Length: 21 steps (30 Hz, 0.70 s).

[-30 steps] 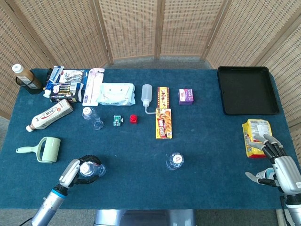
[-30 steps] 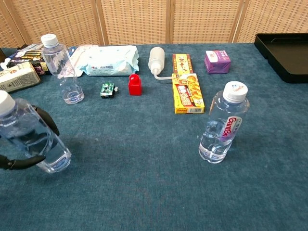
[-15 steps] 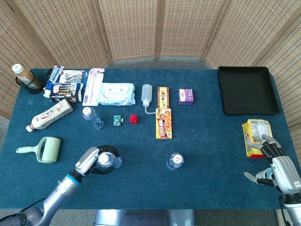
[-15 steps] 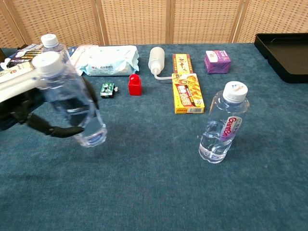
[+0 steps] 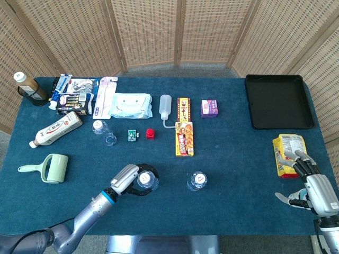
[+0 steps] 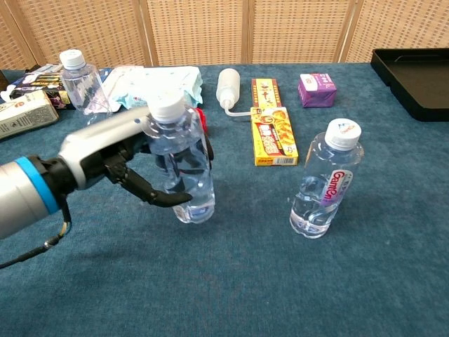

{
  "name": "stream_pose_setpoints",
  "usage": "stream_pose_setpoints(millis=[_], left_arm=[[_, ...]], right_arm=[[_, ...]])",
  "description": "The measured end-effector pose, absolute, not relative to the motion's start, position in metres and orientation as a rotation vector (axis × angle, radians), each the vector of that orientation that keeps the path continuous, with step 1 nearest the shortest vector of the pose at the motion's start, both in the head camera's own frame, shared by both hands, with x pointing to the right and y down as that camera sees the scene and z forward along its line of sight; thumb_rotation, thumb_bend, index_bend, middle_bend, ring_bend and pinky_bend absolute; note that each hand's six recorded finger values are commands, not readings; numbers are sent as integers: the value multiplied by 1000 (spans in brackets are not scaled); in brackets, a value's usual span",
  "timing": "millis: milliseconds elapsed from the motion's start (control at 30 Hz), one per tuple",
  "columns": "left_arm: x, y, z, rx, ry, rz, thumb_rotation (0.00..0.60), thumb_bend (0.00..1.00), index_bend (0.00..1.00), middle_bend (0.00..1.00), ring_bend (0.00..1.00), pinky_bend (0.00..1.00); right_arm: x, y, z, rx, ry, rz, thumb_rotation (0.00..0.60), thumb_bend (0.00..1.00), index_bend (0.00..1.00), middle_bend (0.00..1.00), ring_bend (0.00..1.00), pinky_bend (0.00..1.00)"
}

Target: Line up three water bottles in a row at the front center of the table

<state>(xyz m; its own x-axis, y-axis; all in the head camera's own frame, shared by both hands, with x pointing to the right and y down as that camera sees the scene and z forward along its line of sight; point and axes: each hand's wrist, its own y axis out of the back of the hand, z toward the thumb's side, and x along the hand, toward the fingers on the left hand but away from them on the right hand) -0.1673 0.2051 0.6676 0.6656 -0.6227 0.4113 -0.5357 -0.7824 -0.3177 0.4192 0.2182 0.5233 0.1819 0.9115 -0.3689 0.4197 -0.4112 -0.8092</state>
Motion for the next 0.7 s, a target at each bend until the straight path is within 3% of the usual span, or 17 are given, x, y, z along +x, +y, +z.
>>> stream_pose_setpoints(millis=[700], left_arm=[[-131,203,688,-2719,877,-812,600,292,434,476,362,380]], right_arm=[[416,217,527,-1928,-1228,1181,600,0,235,141,53,0]])
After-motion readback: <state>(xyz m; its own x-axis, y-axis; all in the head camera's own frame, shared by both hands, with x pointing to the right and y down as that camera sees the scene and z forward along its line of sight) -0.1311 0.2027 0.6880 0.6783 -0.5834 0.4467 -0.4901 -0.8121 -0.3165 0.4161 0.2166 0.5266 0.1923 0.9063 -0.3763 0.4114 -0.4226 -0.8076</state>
